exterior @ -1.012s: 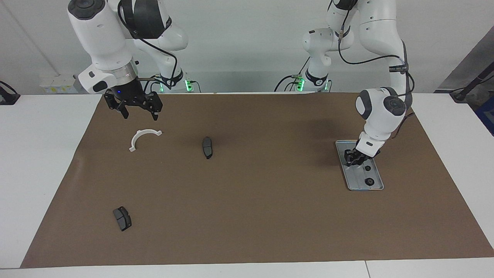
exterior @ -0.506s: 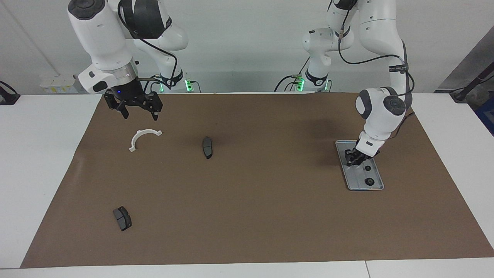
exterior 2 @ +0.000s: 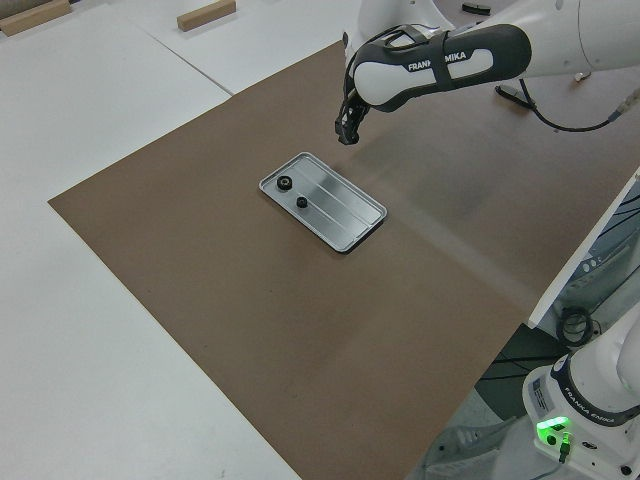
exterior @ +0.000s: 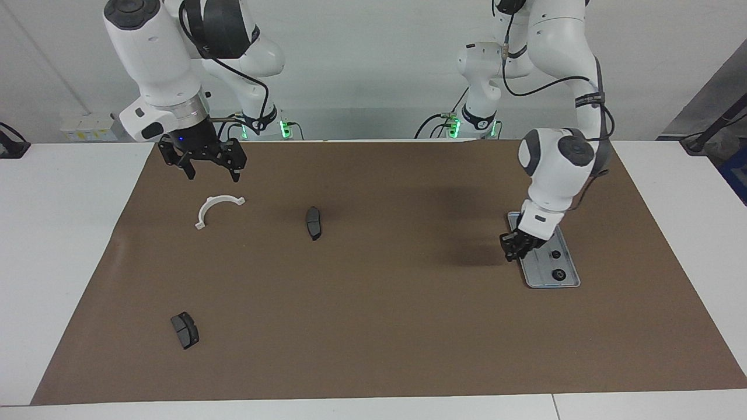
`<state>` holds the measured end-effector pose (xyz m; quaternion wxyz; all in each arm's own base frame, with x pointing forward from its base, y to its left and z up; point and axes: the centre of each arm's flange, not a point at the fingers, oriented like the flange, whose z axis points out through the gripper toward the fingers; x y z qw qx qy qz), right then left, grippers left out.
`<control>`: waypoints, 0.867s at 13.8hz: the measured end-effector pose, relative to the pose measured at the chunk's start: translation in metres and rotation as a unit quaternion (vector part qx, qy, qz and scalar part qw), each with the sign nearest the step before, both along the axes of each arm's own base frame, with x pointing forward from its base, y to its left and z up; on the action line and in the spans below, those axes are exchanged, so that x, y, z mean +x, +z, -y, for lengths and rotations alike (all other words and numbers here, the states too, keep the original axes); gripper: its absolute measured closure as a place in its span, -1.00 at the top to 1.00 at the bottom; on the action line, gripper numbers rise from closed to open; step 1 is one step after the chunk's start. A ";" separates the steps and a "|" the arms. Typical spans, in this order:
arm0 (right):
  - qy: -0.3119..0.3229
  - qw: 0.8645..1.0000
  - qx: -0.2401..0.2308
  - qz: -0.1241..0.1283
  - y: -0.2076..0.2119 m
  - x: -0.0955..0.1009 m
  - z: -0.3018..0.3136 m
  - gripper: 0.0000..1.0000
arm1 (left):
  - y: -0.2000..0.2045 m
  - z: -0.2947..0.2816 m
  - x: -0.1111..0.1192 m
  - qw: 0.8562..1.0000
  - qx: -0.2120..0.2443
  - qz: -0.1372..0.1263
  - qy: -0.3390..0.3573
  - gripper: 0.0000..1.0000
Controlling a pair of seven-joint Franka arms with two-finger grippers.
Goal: Place bearing gear from tray to pile
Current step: 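Carry the ring with the left gripper while the right gripper approaches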
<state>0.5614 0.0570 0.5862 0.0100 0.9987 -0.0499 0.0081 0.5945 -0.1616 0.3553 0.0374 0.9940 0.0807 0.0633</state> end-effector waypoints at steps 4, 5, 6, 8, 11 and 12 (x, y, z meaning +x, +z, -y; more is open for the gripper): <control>0.001 1.000 0.001 0.008 0.002 0.002 -0.001 1.00 | -0.005 0.122 -0.044 1.000 -0.019 0.004 -0.009 -0.30; 0.003 1.000 0.001 0.011 0.002 0.002 -0.003 1.00 | -0.008 0.145 -0.057 0.999 -0.024 0.010 -0.019 -0.30; 0.007 1.000 0.001 0.011 0.001 0.002 -0.008 1.00 | -0.012 0.164 -0.068 0.999 -0.027 0.012 -0.029 -0.30; 0.017 1.000 0.002 0.008 -0.004 0.004 -0.019 1.00 | -0.021 0.185 -0.085 0.999 -0.029 0.011 -0.042 -0.19; 0.013 1.000 0.005 0.015 -0.022 0.014 -0.049 1.00 | -0.022 0.187 -0.083 0.999 -0.036 0.020 -0.032 0.17; 0.007 1.000 0.008 0.018 -0.030 0.017 -0.065 1.00 | -0.020 0.186 -0.081 0.999 -0.038 0.022 -0.026 0.43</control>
